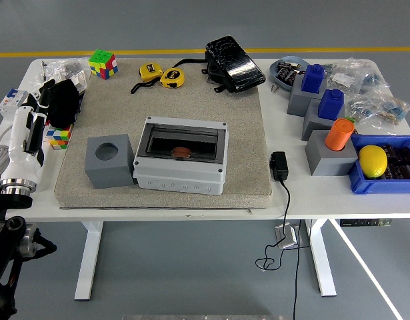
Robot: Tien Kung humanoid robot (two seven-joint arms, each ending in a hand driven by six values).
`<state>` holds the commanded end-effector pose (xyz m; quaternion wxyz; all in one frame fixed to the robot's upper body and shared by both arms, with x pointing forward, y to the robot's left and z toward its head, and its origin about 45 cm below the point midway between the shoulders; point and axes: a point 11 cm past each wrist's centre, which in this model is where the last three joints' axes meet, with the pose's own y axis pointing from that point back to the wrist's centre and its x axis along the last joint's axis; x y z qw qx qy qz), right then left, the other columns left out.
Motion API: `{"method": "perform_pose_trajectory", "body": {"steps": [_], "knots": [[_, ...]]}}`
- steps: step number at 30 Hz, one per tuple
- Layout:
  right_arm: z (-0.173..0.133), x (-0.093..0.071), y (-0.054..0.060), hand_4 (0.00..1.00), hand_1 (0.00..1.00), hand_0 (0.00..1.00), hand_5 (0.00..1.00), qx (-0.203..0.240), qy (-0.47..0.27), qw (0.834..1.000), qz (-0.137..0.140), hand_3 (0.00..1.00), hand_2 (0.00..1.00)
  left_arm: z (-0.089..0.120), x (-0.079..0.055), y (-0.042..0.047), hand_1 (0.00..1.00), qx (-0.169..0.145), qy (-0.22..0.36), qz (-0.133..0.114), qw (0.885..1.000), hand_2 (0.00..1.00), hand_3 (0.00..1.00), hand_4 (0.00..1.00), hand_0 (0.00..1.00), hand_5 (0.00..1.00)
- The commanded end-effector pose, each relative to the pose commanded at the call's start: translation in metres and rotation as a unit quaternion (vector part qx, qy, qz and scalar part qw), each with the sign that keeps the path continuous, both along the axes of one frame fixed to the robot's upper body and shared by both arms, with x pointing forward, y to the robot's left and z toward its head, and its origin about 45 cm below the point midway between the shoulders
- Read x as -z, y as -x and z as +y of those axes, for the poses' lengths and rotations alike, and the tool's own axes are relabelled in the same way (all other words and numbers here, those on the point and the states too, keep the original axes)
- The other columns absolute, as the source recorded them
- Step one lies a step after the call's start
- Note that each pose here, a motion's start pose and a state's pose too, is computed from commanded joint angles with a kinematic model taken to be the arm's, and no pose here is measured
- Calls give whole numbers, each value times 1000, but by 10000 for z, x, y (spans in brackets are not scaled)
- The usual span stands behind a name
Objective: Fetch the battery,place it into the box,close the lid of the box
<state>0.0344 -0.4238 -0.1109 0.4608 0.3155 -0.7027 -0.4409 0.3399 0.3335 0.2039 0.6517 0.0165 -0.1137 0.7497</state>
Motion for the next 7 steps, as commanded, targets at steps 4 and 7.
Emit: {"method": "perform_pose_trajectory", "body": {"steps": [4,7], "knots": [[-13,-6,-12,998,804,841,998,0,1,1000,-1,808,784,-2,-3,-2,893,0,0,0,1000,838,844,998,902,998],[-22,-11,-39,998,804,841,998,-1,2,1000,-6,808,784,-2,-22,-9,893,0,2,-4,1000,838,844,998,902,998]]}}
